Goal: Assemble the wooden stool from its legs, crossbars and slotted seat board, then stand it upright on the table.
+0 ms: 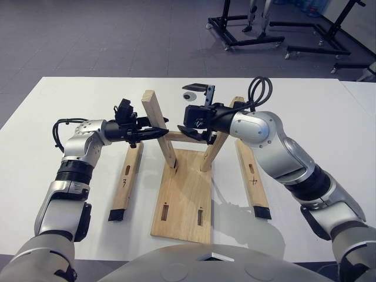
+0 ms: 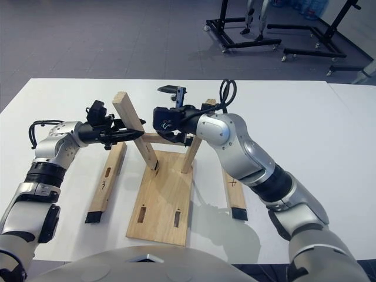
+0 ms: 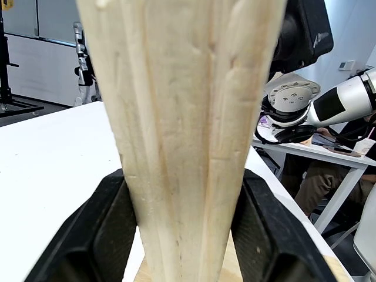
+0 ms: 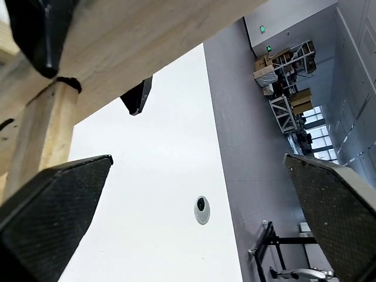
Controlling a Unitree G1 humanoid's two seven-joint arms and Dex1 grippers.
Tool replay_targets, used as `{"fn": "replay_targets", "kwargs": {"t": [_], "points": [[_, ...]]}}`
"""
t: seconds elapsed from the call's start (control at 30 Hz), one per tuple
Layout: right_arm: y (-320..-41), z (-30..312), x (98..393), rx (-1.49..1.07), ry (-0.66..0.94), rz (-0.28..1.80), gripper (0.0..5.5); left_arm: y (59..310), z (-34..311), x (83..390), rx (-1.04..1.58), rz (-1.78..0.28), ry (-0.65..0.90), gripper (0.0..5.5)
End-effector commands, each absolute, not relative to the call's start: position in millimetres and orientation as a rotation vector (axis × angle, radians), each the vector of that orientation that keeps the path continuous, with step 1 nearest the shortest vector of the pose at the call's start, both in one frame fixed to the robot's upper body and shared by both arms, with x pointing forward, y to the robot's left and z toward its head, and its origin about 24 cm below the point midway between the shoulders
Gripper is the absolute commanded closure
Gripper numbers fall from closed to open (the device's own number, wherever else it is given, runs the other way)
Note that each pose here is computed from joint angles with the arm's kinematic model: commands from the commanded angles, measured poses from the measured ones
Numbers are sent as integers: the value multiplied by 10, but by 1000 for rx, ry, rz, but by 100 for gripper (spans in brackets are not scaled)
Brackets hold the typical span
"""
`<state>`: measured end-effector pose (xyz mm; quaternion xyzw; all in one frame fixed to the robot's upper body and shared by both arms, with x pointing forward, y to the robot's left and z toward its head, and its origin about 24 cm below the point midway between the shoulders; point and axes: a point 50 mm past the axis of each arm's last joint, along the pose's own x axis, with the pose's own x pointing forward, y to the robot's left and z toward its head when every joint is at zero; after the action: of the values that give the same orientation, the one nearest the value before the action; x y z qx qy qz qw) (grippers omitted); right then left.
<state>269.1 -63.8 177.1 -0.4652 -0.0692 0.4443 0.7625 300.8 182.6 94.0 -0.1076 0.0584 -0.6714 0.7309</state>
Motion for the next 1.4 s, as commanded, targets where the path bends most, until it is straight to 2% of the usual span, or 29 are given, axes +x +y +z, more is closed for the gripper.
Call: {"fn": "replay_targets", "kwargs": {"t": [0.03,0.13,0.2,0.37,0.47,0.57,0.7,0.8,0.87,0.97,1.07,1.17,1.4], "points": [[-666,2137,2693,-826,-255,952,13,1876,527,2829,-211,-1459,401,337],[-728,2333,2750,-792,-335,865,13,1900,542,2828,-207,-1460,407,337],[-716,2328,2739,-806,-346,855,13,1911,546,2826,-205,-1460,409,337],[-737,1721,2580,-1021,-92,1094,13,1907,542,2816,-209,-1463,416,337],[-759,1603,2610,-1164,-66,1100,13,1904,532,2808,-211,-1465,425,337],[-734,1627,2613,-1182,-92,1103,13,1896,532,2811,-209,-1468,429,337],[-723,1840,2604,-1055,-188,1096,13,1897,537,2818,-208,-1468,430,337],[-815,2160,2463,-892,-329,1198,13,1912,542,2818,-205,-1466,431,337],[-952,2383,2484,-790,-395,1175,13,1917,549,2819,-200,-1467,434,337],[-1261,2685,2594,-505,-462,1117,13,1916,559,2821,-199,-1468,434,337],[-1558,2708,2738,-418,-424,1021,13,1929,567,2826,-197,-1467,433,337],[-1404,2583,2724,-509,-391,1029,13,1936,575,2833,-195,-1465,432,337],[-745,2289,2708,-754,-441,949,13,1886,555,2833,-197,-1474,430,337]]}}
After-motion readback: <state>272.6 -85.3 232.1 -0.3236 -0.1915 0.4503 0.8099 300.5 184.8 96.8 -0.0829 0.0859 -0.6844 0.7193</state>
